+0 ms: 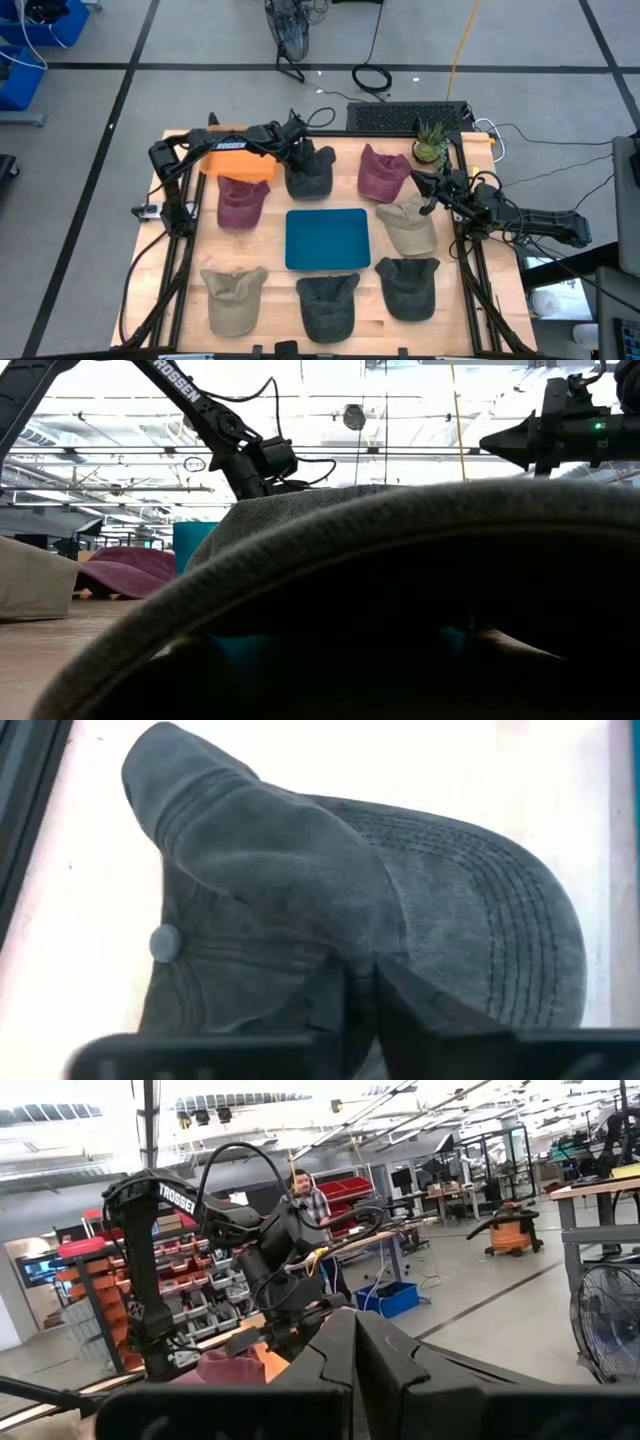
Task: Pick & Place hat
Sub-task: Put the top black cap into the blue bin
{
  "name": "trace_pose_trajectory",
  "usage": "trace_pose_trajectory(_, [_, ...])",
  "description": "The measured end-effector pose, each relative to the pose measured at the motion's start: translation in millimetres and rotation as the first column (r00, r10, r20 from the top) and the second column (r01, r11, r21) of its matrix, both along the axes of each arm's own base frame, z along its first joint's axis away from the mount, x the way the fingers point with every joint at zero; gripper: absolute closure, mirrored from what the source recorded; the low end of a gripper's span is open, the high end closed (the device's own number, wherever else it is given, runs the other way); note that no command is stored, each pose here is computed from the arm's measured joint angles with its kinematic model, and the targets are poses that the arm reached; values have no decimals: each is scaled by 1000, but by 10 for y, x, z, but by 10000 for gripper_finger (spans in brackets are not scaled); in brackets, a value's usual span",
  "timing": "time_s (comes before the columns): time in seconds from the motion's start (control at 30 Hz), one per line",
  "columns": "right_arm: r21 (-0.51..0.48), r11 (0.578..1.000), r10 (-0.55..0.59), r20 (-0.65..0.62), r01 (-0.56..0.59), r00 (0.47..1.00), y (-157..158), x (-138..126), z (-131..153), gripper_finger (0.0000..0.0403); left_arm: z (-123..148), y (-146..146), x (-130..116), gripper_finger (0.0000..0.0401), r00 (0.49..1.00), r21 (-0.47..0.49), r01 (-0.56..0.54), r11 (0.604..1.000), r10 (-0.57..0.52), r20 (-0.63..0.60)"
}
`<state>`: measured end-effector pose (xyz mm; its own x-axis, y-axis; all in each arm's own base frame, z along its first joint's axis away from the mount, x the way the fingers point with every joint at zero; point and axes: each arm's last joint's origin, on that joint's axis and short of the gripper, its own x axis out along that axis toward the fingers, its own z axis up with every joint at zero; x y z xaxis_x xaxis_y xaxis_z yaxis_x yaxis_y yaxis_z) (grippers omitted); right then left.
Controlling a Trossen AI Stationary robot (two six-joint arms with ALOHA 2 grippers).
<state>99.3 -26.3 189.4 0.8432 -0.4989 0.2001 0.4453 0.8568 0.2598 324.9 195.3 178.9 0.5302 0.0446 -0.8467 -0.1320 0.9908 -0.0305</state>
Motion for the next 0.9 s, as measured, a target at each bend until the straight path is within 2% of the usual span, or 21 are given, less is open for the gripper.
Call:
trace_pose_trajectory(0.1, [-1,1000,2,-1,-2,1000,1,0,0,403,1,-7,3,390,1000,-12,8,1000,-8,6])
trace_pose_trajectory(0.3, [-15,1000,-3,-6,3,1000,0,0,2,403,138,-127,20,372,998,15,60,998,-60,31])
trace_pose_trajectory(0.43, [-20,1000,0,15,1,1000,2,-5,23,403,508,-298,-36,392,987,89,114,989,-123,102])
trace_pose_trajectory(0.57, [-25,1000,0,42,1,999,3,-12,48,403,960,-516,-152,384,963,159,128,979,-161,215])
trace_pose_trajectory(0.7, [-31,1000,-1,54,3,999,4,-16,62,403,1318,-786,-277,391,932,173,130,976,-180,316])
trace_pose_trajectory(0.8, [-38,999,-2,70,5,998,4,-21,78,403,1460,-1043,-285,393,904,154,169,973,-215,370])
trace_pose_trajectory(0.9, [-60,998,-7,89,12,996,6,-30,106,403,1463,-1323,-215,385,884,141,246,959,-281,373])
